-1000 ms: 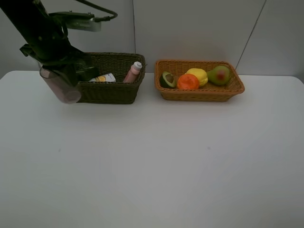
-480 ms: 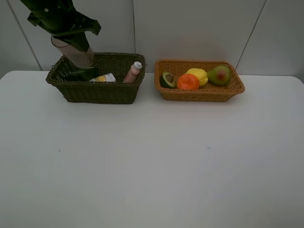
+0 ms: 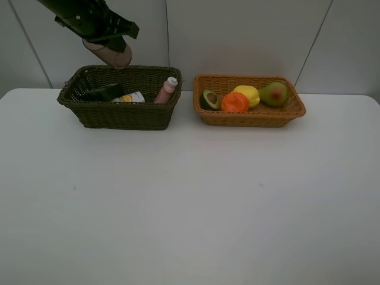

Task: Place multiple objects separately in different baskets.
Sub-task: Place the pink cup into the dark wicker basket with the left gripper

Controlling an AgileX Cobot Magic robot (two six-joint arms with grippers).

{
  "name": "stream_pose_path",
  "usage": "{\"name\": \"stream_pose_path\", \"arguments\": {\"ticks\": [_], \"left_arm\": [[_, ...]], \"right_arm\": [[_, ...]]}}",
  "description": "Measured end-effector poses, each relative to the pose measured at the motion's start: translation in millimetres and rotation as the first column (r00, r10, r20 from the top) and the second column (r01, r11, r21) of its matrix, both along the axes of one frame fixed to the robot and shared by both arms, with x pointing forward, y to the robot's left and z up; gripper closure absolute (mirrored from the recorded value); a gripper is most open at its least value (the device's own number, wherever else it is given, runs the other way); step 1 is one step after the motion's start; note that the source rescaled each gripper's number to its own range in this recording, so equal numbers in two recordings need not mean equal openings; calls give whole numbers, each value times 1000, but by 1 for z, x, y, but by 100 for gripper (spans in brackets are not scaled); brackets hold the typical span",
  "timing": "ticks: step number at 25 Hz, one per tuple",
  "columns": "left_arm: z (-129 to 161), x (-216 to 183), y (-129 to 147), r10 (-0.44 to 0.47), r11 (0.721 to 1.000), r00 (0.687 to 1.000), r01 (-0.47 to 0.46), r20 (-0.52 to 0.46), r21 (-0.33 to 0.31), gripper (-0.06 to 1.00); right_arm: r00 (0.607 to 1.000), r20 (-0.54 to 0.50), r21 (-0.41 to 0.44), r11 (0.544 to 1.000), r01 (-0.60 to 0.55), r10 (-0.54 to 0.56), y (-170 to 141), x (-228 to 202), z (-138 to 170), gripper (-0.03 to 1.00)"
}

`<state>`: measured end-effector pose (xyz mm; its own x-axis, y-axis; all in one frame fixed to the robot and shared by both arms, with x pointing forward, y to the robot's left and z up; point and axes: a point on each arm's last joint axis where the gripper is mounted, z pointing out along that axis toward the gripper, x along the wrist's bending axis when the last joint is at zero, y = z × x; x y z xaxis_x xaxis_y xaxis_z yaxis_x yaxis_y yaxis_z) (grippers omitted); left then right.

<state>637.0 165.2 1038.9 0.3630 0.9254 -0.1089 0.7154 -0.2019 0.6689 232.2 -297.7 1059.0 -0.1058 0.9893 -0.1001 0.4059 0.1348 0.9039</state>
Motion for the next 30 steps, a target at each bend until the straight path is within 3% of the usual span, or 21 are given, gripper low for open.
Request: {"name": "stream_pose_path", "arguments": {"ticks": [15,30], "left_arm": [[-55,27,-11,12,1000,1000,-12,18,-14,94],[-58,25,-26,-12,1000,999,13,47,-20,94]], "right_arm": [[1000,0,0,1000,0,0,0,0,0,-3],[1000,0,0,1000,0,0,0,0,0,-3]]}}
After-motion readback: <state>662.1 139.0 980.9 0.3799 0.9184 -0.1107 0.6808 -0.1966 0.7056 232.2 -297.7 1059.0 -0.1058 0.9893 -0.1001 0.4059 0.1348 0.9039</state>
